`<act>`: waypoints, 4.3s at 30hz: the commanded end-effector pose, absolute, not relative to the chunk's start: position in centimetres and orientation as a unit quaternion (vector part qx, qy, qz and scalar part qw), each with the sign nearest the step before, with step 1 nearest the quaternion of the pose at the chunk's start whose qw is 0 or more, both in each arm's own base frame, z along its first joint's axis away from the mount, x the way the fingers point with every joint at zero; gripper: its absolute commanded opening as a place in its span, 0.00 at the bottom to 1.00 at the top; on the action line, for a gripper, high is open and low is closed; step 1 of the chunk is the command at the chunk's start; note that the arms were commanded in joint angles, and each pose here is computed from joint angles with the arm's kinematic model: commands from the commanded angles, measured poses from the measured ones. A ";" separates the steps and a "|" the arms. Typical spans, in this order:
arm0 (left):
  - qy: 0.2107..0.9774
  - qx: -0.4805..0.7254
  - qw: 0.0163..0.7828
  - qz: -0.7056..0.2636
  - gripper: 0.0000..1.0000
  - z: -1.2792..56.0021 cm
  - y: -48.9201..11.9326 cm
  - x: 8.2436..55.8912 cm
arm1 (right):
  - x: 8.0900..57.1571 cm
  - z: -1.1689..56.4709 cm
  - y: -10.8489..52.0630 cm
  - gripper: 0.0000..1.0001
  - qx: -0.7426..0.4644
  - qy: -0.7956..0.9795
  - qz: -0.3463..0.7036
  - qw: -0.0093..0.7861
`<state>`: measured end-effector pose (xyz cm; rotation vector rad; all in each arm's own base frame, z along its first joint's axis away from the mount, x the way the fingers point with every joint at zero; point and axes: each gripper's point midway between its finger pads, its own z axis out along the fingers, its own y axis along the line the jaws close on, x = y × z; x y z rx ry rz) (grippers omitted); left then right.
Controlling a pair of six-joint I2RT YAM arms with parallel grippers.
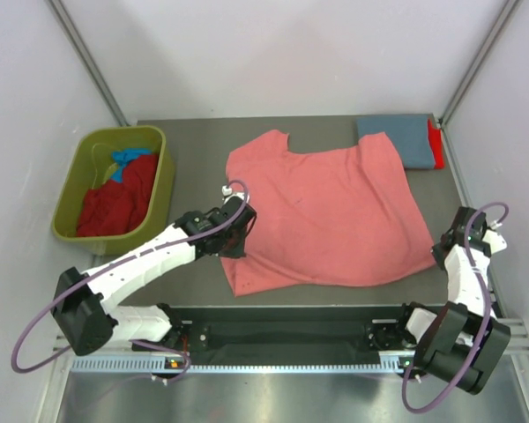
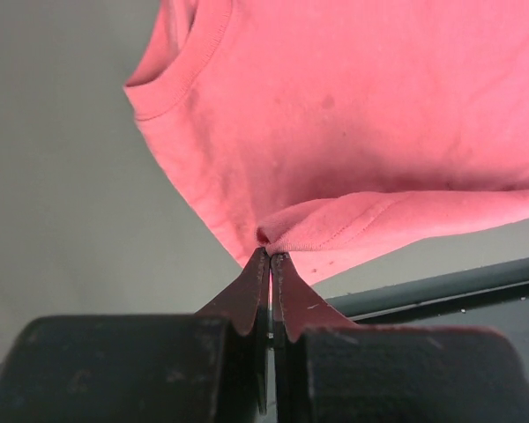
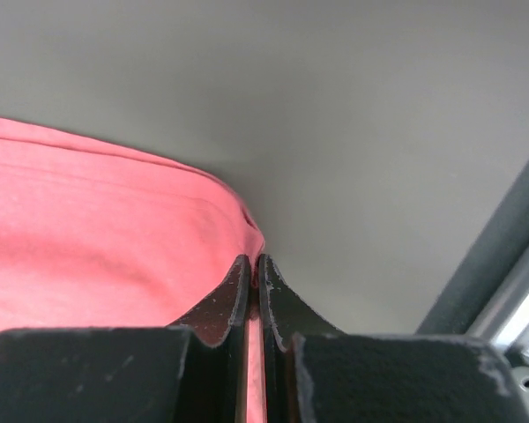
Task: Fold and stack the t-shirts
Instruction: Fold the tshirt
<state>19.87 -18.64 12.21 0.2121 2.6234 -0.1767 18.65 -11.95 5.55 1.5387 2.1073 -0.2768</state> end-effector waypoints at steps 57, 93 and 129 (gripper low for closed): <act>0.974 0.051 0.219 -0.026 0.00 9.4 -12.8 33.4 | 41.0 6.5 -9.1 0.00 0.369 0.867 0.021 0.335; 0.945 0.136 0.295 -0.043 0.00 11.7 -15.7 41.5 | 39.7 9.4 -10.1 0.33 0.383 0.861 -0.028 0.334; 0.880 0.235 0.384 -0.152 0.11 14.2 -23.1 49.6 | 36.1 5.6 -6.2 0.30 0.385 0.878 0.046 0.280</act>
